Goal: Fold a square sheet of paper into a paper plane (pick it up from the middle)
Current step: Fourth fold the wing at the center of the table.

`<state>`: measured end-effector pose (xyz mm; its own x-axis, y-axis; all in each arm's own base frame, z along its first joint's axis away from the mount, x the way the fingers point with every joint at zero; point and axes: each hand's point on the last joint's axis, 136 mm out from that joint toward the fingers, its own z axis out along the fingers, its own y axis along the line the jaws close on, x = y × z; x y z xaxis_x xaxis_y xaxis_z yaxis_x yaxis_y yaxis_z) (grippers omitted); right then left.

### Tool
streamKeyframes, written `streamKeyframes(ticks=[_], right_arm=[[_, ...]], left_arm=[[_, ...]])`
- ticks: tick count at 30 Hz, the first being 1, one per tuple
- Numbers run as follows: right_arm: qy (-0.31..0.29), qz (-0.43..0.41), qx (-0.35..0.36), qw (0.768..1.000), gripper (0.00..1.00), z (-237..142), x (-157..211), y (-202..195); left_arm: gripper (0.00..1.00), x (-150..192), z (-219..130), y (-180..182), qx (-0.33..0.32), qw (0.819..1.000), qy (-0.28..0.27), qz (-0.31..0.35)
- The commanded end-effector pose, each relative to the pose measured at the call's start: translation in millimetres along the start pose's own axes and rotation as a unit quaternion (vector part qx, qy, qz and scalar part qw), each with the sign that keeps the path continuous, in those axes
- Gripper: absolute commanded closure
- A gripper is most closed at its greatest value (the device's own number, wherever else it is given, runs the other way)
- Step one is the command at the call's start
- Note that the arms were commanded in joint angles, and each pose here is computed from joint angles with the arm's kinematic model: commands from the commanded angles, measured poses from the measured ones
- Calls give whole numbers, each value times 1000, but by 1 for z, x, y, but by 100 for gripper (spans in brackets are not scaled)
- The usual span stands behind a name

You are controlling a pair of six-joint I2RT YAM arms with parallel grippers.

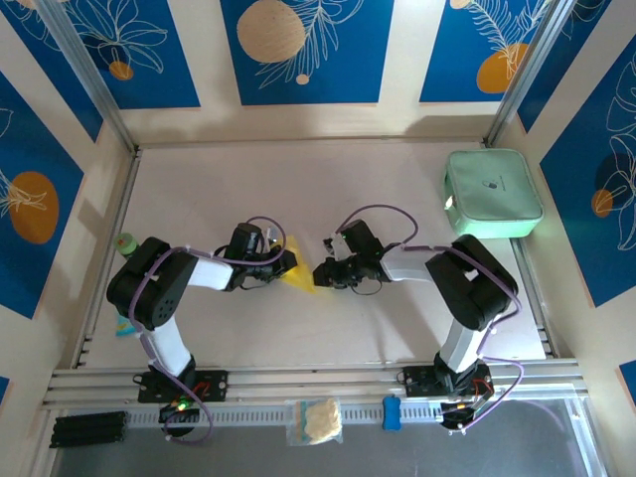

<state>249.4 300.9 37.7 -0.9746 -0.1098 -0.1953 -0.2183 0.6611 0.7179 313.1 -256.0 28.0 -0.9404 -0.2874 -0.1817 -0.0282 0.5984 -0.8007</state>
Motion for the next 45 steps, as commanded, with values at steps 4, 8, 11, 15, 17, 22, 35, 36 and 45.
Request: streamKeyframes(ticks=[4, 8, 11, 15, 17, 22, 35, 36, 45], right_arm=[[-10, -40, 20, 999, 81, -8, -1, 17], [0, -51, 16, 999, 85, 4, 0, 29], [6, -54, 15, 998, 87, 12, -1, 32], [11, -52, 20, 998, 89, 20, -3, 30], [14, -50, 23, 998, 89, 23, -4, 28], [20, -42, 35, 998, 89, 27, -2, 20], [35, -24, 53, 998, 89, 33, 7, 5], [35, -23, 55, 998, 89, 33, 6, 4], [38, -20, 69, 997, 89, 33, 10, -3]], left_arm=[[80, 4, -1, 12, -32, 999, 14, -24], [77, 2, -2, 11, -36, 999, 14, -23], [76, 3, -1, 11, -37, 999, 16, -23], [75, 4, 0, 12, -36, 999, 20, -24], [76, 4, 1, 12, -36, 999, 20, -25], [75, 5, 2, 13, -36, 999, 23, -28], [75, 5, 2, 13, -37, 999, 24, -30], [74, 6, 2, 13, -37, 999, 25, -30], [74, 6, 2, 15, -43, 998, 25, -31]])
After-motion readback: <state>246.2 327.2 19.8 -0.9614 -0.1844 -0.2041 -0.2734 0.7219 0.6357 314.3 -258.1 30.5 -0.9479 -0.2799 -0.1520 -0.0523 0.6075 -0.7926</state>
